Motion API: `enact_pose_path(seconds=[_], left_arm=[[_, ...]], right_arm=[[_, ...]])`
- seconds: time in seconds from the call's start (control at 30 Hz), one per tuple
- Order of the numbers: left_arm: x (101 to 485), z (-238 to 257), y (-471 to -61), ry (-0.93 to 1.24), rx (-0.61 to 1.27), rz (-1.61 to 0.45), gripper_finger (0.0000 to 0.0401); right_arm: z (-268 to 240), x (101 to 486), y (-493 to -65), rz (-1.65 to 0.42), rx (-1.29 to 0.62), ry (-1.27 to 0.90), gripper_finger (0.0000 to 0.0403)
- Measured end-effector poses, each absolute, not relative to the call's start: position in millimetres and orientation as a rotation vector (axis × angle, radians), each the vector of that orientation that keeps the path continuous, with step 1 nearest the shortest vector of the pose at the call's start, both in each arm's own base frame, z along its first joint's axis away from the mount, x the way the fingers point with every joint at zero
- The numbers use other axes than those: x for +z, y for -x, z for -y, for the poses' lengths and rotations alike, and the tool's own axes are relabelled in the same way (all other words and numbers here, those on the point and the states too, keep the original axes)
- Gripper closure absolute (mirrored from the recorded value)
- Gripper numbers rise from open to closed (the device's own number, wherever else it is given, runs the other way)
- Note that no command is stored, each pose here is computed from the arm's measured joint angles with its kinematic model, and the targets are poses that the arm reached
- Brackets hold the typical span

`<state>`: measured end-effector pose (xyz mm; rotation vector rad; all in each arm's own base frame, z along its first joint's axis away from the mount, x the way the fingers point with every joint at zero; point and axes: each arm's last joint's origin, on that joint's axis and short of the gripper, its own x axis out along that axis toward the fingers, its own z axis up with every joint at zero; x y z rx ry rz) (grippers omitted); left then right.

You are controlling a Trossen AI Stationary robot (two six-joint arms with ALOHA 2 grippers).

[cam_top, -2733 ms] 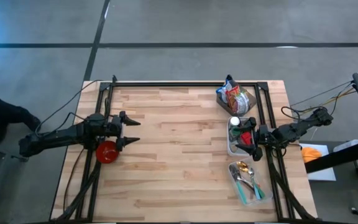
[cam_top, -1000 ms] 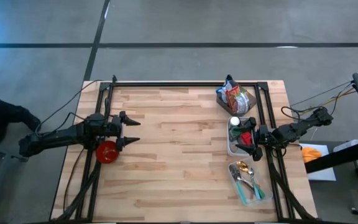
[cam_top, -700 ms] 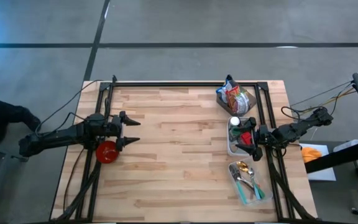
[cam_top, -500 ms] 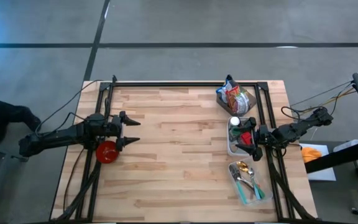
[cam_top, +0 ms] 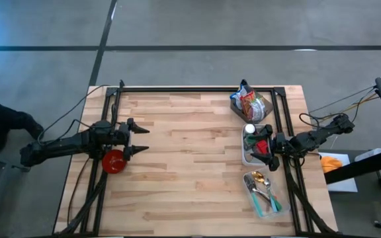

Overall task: Pick & Place Food Item
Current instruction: Return to Home Position

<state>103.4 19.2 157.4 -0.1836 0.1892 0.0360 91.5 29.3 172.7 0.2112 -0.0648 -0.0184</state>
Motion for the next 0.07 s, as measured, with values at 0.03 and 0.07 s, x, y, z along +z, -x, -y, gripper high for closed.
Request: enact_pose_path(seconds=[0.03,0.07], left_arm=[[157.4,-19.3,-103.4,0.184,0.036,-0.189,0.001],[157.4,-19.2,-103.4,0.184,0.036,-0.189,0.001]], right_arm=[[-29.3,172.7,-91.5,0.065,-0.018,-0.211,0.0038],[-29.3,172.7,-91.5,0.065,-0.018,-0.212,0.0038]])
